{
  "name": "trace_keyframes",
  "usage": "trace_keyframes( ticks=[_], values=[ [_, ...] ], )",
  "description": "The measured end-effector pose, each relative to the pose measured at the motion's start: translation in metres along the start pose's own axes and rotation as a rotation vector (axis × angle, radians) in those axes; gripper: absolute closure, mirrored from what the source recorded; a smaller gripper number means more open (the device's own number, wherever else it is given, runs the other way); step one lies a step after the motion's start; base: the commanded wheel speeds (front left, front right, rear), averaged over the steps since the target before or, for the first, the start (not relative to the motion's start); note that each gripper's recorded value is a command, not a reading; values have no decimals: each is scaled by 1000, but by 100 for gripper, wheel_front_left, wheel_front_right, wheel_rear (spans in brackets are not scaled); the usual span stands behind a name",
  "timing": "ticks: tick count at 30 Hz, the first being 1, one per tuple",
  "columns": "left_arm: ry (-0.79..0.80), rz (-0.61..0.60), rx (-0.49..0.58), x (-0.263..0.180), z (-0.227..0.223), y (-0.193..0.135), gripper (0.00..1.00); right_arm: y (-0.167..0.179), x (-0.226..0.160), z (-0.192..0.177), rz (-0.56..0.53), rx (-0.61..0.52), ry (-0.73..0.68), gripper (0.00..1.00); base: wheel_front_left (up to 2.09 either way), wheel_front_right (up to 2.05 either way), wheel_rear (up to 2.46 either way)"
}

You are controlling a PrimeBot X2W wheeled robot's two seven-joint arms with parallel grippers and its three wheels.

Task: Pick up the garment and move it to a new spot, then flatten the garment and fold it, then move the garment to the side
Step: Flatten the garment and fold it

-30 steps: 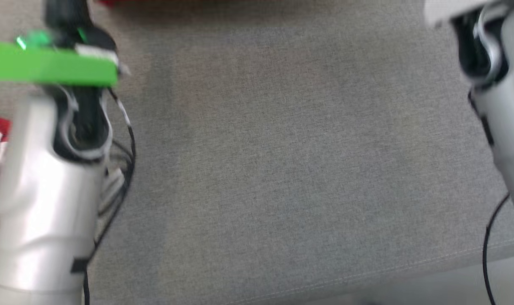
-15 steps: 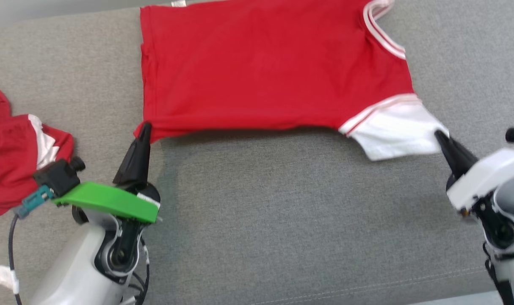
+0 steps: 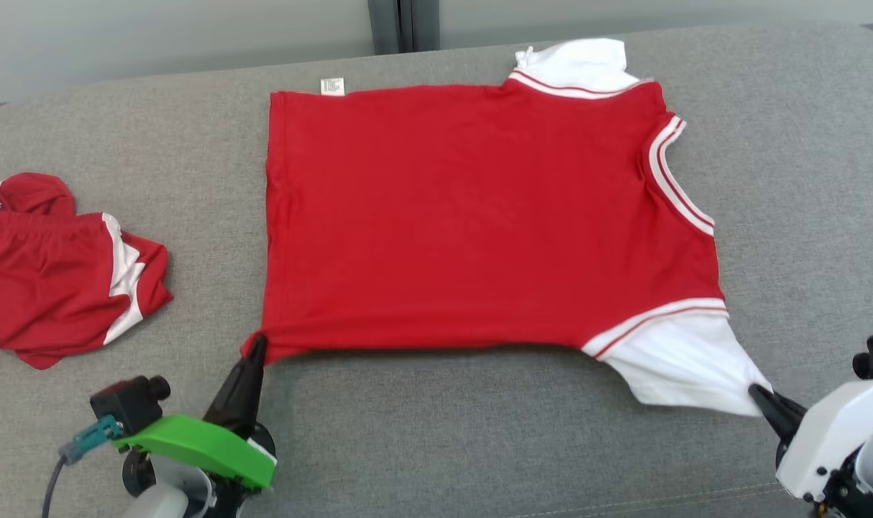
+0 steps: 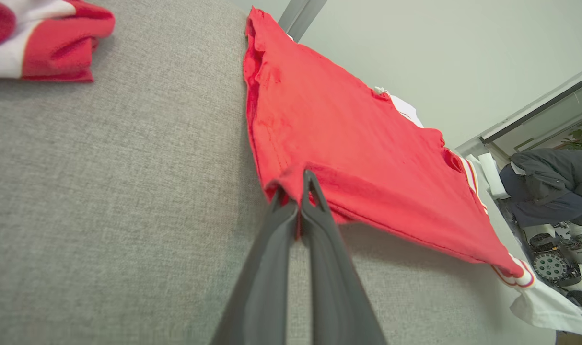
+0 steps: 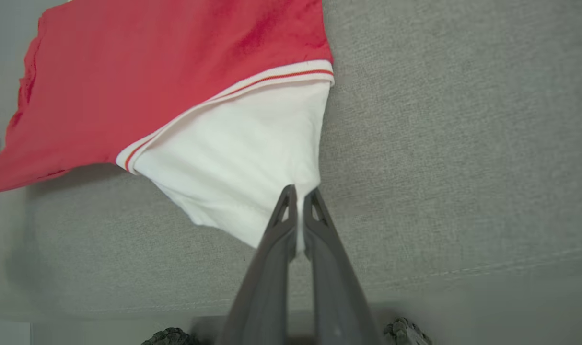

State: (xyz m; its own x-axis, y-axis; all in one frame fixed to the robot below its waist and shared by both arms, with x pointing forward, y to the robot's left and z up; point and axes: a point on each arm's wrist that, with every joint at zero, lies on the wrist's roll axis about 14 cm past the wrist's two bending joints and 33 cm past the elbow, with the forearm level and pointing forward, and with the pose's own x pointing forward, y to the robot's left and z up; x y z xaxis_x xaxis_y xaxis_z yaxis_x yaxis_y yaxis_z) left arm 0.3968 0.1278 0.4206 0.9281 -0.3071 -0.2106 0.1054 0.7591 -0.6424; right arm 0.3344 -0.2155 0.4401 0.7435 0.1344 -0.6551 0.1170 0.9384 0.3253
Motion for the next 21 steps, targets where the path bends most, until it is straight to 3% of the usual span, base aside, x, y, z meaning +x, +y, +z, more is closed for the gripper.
trace_keyframes(
  ticks=[11,21],
  values=[
    [121,60,72,-24,-28,15,100,-3,-13,-12,-29,-38,74,100,0,0,0],
    [84,-15,88,-7,-11,-9,100,33,-1,52,27,-223,-73,100,0,0,0]
  ],
)
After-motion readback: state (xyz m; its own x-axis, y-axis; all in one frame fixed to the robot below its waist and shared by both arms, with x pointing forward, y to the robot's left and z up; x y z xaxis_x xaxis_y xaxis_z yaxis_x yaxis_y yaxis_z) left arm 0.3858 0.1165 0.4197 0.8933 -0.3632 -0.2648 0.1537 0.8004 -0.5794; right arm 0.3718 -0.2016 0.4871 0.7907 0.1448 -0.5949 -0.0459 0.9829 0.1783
